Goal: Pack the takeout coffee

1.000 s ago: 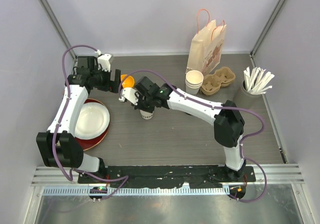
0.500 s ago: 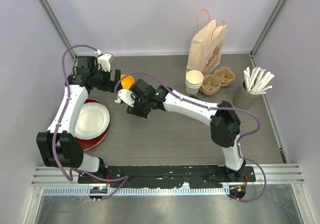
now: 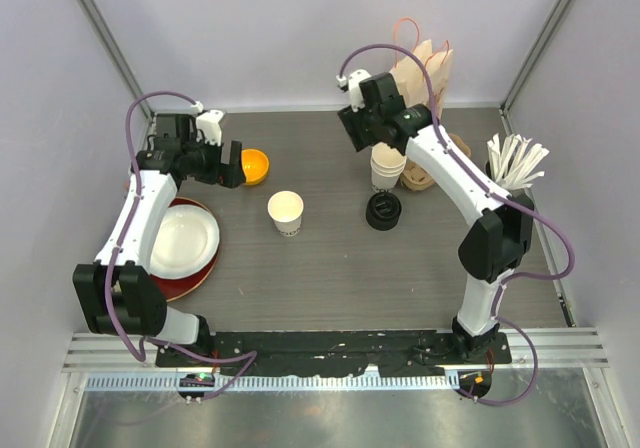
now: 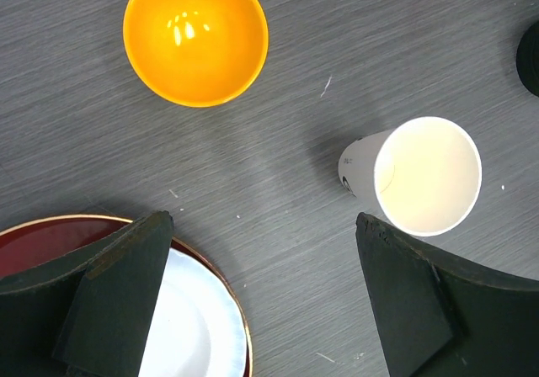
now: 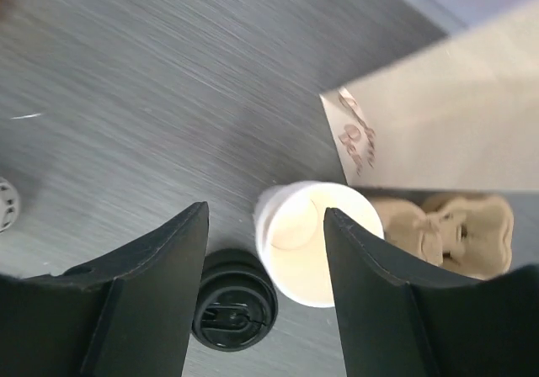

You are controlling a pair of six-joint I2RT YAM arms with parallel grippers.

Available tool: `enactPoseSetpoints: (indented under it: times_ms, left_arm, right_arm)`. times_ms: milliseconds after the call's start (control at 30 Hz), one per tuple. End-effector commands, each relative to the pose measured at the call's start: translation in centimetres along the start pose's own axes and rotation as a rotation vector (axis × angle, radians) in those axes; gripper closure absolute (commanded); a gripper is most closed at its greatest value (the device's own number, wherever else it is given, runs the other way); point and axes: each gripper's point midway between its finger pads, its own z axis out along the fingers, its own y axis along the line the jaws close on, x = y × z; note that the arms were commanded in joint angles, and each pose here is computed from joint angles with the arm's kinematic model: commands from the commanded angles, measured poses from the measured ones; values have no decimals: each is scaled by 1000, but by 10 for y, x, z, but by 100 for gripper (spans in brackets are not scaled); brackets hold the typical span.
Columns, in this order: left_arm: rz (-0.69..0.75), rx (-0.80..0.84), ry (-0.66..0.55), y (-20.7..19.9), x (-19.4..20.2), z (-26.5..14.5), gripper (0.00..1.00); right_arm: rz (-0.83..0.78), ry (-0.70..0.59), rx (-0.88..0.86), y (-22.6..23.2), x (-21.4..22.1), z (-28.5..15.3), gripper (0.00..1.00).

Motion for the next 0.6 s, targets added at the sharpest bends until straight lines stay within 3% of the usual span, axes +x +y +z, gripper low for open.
enactPoseSetpoints:
  times_ms: [0,100,200,333,433,567]
  left_arm:
    - [10,0,-47,-2,-10,-6,5]
    - [9,8,-44,-3,-9,-5,5]
    - [6,28,-41,-6,-6,-4,5]
    - [-23,57,-19,-11,3,2,7]
    - [-52,111,10,-19,11,9,11]
    - [-68,136,47,-25,18,16,13]
  right_arm:
    - [130,115,54,-15,34,6,41]
    - [167,136,78,-31,42,11,44]
    - [189,132,-25,-21,43,17,51]
    - [193,171,-45,-19,53,24,52]
    - [191,220,5,-25,65,32,51]
    - [185,273,53,-31,80,39,60]
